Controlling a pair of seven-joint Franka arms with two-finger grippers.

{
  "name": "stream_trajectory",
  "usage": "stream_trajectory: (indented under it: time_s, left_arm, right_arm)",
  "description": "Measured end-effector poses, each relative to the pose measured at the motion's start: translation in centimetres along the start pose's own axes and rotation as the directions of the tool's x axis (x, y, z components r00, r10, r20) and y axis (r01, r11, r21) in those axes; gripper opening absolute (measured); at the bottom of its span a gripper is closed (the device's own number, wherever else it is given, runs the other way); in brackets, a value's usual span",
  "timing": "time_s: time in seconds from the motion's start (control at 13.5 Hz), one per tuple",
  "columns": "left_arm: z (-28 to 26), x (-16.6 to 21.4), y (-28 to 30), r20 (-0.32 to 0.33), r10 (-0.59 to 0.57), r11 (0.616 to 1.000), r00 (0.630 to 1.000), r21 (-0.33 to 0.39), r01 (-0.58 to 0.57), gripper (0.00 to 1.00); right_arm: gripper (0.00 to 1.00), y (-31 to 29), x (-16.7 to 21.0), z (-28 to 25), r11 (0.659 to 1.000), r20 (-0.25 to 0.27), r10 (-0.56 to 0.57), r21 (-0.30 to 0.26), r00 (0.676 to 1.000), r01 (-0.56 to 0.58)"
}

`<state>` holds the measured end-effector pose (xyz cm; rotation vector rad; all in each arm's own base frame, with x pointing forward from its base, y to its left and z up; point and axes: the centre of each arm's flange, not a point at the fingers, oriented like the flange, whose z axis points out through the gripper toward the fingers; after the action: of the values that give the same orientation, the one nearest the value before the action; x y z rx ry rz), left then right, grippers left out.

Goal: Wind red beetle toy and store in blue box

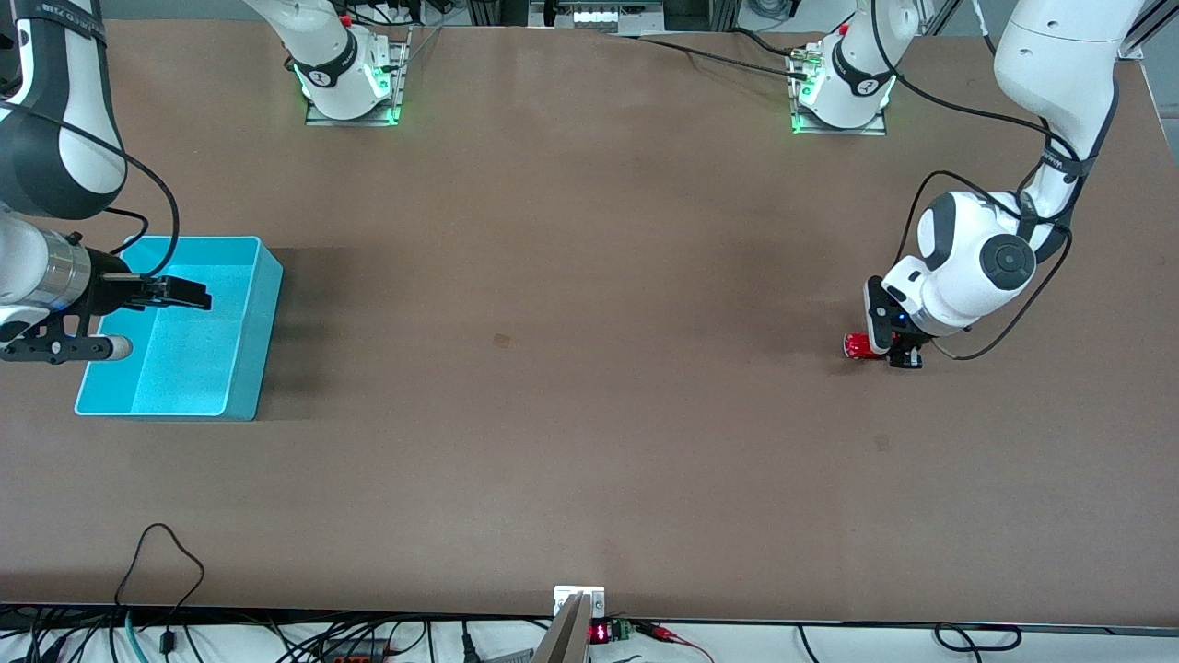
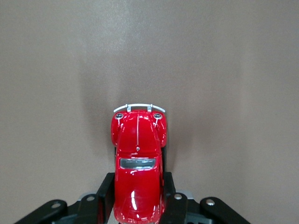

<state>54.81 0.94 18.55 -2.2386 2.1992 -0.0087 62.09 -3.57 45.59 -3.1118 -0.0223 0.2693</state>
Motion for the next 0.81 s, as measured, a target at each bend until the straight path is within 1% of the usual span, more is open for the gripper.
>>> stream_trajectory:
  time_s: [0.52,0.67,0.81]
  left_arm:
    - [0.1,0.0,0.0,0.0,0.027,1.0,1.0,-0.001,-0.027,0.44]
    - [0.1,-0.9,0.0,0.0,0.042,0.999,0.999,-0.001,-0.042,0.44]
    - [0.1,-2.8,-0.1,0.0,0.054,0.999,0.999,-0.001,-0.054,0.44]
  right_arm:
    - [1.0,1.3,-0.1,0.0,1.0,0.001,-0.013,0.001,1.0,0.013]
    - [1.0,1.4,-0.2,0.0,1.0,0.001,-0.017,0.001,1.0,0.017]
    - [1.0,1.4,-0.2,0.0,1.0,0.001,-0.018,0.001,1.0,0.018]
